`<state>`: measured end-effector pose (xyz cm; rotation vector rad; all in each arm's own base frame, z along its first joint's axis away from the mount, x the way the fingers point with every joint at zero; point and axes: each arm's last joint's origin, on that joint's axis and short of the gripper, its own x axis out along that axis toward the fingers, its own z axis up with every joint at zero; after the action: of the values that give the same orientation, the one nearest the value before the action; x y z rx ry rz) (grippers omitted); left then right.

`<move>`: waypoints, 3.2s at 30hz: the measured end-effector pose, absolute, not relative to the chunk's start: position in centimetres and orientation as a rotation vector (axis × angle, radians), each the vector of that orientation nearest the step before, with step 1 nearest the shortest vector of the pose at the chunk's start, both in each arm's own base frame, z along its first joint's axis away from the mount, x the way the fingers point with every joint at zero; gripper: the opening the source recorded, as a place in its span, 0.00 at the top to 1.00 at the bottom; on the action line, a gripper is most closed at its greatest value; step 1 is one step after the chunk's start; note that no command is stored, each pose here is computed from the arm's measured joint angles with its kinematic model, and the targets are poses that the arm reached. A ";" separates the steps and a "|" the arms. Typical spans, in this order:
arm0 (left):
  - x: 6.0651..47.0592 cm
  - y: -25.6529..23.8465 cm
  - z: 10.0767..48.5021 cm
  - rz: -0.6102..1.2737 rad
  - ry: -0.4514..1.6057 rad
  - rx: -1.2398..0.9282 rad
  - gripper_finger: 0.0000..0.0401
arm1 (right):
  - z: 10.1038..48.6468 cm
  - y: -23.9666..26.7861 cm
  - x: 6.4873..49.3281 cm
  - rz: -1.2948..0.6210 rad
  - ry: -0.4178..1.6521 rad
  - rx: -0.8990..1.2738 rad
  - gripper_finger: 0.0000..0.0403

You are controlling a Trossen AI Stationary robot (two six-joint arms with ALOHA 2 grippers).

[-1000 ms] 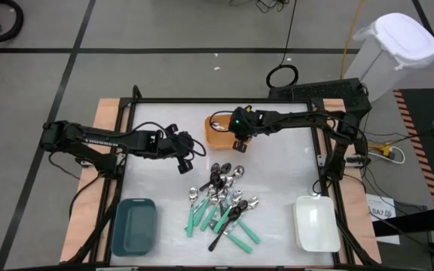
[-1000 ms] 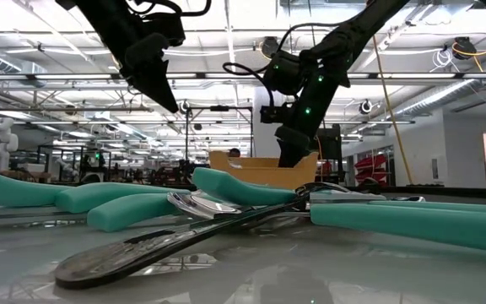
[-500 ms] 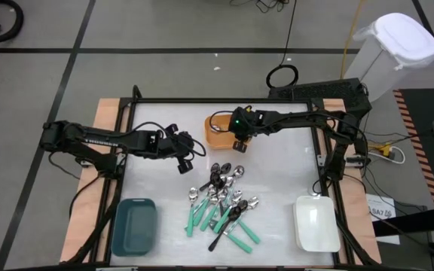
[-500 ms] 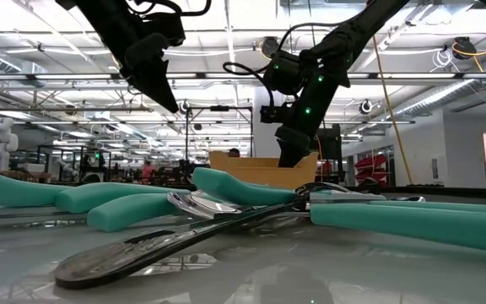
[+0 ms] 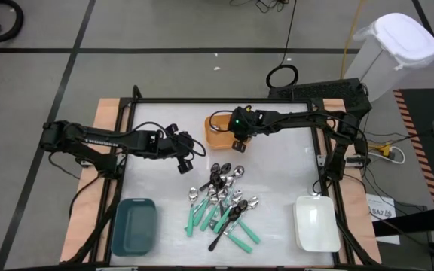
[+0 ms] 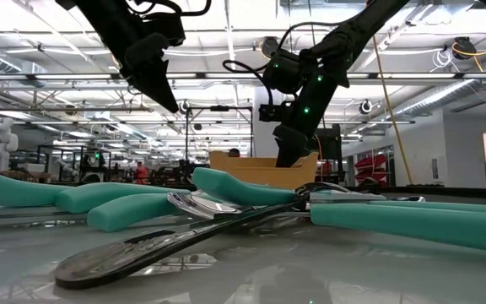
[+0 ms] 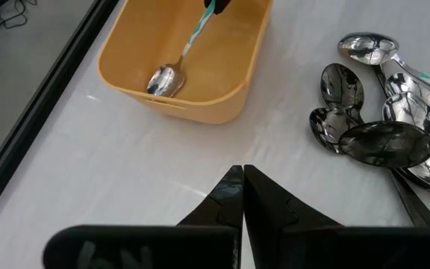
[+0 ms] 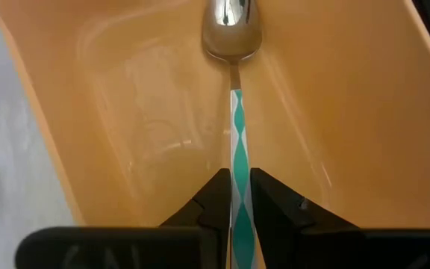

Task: Sort silverware by color (type)
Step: Put the white patterned spoon into the yellow bin, then put the green spoon into the blue bin

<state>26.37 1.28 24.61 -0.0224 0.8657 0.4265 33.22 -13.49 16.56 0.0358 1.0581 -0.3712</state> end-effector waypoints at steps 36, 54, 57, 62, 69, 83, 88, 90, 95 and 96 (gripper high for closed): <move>26.4 1.1 24.6 0.427 0.862 -0.037 0.96 | 25.4 -6.3 31.0 -0.321 0.882 -0.064 0.52; 26.6 -0.1 24.8 0.395 0.832 -0.053 0.96 | 27.3 4.7 28.0 -0.135 0.915 -0.033 0.52; 26.6 -0.6 24.8 0.387 0.828 -0.065 0.96 | 27.3 6.4 27.7 -0.152 0.898 -0.048 0.52; 26.5 -1.6 24.8 0.367 0.822 -0.084 0.96 | 26.7 9.2 27.5 -0.167 0.872 -0.103 0.52; 26.3 -3.7 24.7 0.329 0.810 -0.134 0.96 | 24.6 12.0 28.9 -0.106 0.851 -0.134 0.52; 27.5 -7.4 22.3 0.303 0.841 -0.219 0.96 | 18.9 14.3 31.5 -0.065 0.932 -0.233 0.52; 28.0 -8.6 20.9 0.297 0.864 -0.237 0.96 | 17.9 14.9 32.5 -0.034 0.897 -0.198 0.52; 28.2 -9.0 20.5 0.296 0.865 -0.247 0.96 | 17.8 15.1 32.8 -0.003 0.868 -0.170 0.52; 28.4 -10.2 19.5 0.303 0.872 -0.296 0.96 | 17.9 15.6 33.4 0.028 0.817 -0.131 0.52; 28.5 -10.5 19.4 0.301 0.865 -0.313 0.96 | 17.9 15.6 33.4 0.027 0.806 -0.121 0.52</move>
<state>28.45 -10.46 19.44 -0.3131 0.8654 0.3013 33.44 15.63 17.95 -0.1212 0.8061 0.0271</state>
